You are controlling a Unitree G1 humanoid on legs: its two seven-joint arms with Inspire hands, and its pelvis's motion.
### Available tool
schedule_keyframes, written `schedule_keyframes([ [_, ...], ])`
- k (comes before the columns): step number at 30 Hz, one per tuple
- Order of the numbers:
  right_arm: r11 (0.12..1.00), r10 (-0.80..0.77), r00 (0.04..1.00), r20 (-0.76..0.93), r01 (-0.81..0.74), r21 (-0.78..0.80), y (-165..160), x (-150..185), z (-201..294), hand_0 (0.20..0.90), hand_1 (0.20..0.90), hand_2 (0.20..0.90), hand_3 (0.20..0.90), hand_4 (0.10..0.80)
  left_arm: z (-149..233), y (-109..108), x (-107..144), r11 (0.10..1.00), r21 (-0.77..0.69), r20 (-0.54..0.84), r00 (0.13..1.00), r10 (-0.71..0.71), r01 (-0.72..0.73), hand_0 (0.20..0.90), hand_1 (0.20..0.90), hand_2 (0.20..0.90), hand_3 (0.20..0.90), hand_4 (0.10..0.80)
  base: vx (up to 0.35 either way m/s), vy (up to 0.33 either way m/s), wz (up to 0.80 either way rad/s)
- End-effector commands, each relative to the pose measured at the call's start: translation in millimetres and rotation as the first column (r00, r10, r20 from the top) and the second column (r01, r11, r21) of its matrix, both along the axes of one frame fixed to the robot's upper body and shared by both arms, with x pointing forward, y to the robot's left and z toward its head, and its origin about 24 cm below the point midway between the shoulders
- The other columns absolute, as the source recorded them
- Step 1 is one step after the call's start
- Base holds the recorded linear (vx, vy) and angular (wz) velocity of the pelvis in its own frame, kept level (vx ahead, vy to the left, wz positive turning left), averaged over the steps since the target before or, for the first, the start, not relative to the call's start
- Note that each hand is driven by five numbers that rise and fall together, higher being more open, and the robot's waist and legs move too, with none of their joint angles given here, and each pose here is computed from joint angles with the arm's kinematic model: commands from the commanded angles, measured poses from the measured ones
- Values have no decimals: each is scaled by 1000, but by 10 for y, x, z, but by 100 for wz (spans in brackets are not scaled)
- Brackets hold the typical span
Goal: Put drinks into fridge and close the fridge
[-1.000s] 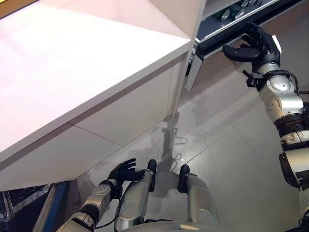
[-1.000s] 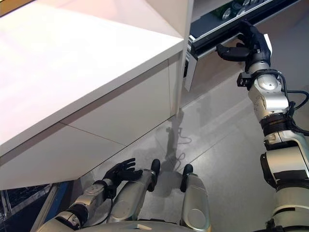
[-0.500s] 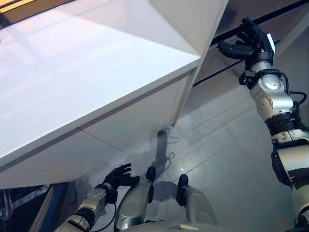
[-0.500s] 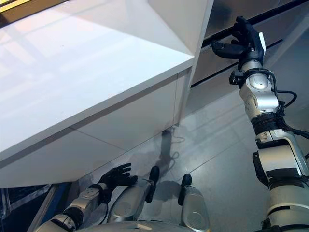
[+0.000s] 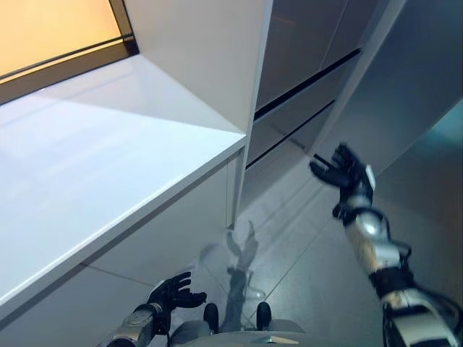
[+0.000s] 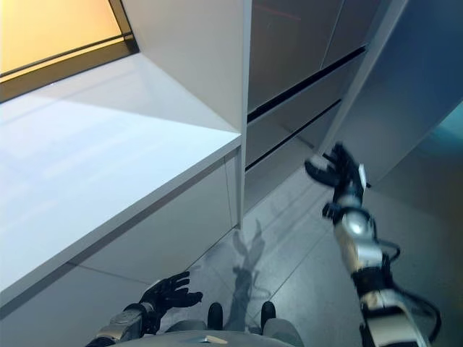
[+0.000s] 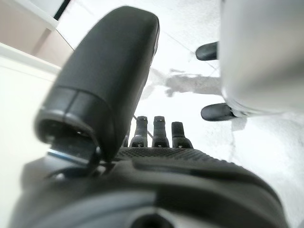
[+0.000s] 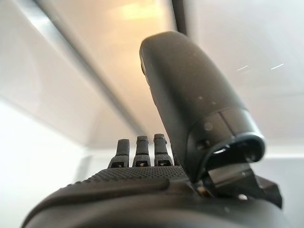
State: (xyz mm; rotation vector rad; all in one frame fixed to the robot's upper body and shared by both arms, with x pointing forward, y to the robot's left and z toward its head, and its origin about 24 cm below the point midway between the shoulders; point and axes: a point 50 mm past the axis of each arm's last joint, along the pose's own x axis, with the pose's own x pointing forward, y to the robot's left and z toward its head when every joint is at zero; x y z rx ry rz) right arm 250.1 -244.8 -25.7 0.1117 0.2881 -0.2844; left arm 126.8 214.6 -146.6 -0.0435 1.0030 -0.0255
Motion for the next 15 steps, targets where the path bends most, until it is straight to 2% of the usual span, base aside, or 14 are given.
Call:
schedule_keyframes([
  [1, 989, 130, 984, 120, -120, -86, 139, 154, 183, 900, 900, 900, 900, 800, -42, 51, -127, 1000, 7, -20, 1000, 17, -17, 900, 900, 900, 900, 800, -36, -47, -9],
  [2, 986, 157, 988, 8, -157, -58, 169, 14, -78, 900, 900, 900, 900, 800, -60, 61, -180, 1000, 4, -34, 999, 29, -29, 900, 900, 900, 900, 800, -35, -42, -3],
  [4, 981, 188, 978, -87, -192, -39, 211, -91, -268, 900, 900, 900, 900, 800, -74, 64, -208, 999, 1, -47, 998, 38, -38, 900, 900, 900, 900, 800, -22, -32, 3],
  [5, 976, 215, 956, -200, -215, 22, 255, -265, -514, 900, 900, 900, 900, 800, -91, 75, -253, 999, -6, -60, 997, 49, -49, 900, 900, 900, 900, 800, 0, 0, 0],
  [7, 965, 255, 920, -299, -260, 23, 279, -405, -687, 900, 900, 900, 900, 800, -105, 75, -280, 998, -11, -73, 996, 60, -61, 900, 900, 900, 900, 800, 3, -22, 10],
  [9, 958, 278, 824, -493, -274, 81, 269, -742, -1000, 900, 900, 900, 900, 800, -124, 65, -312, 998, -15, -91, 994, 58, -60, 900, 900, 900, 900, 800, 14, -19, 16],
  [15, 947, 314, 628, -712, -265, 184, 329, -1246, -1304, 900, 900, 900, 900, 800, -151, -20, -333, 999, -37, -110, 994, 19, -24, 900, 900, 900, 900, 800, 23, 0, 15],
])
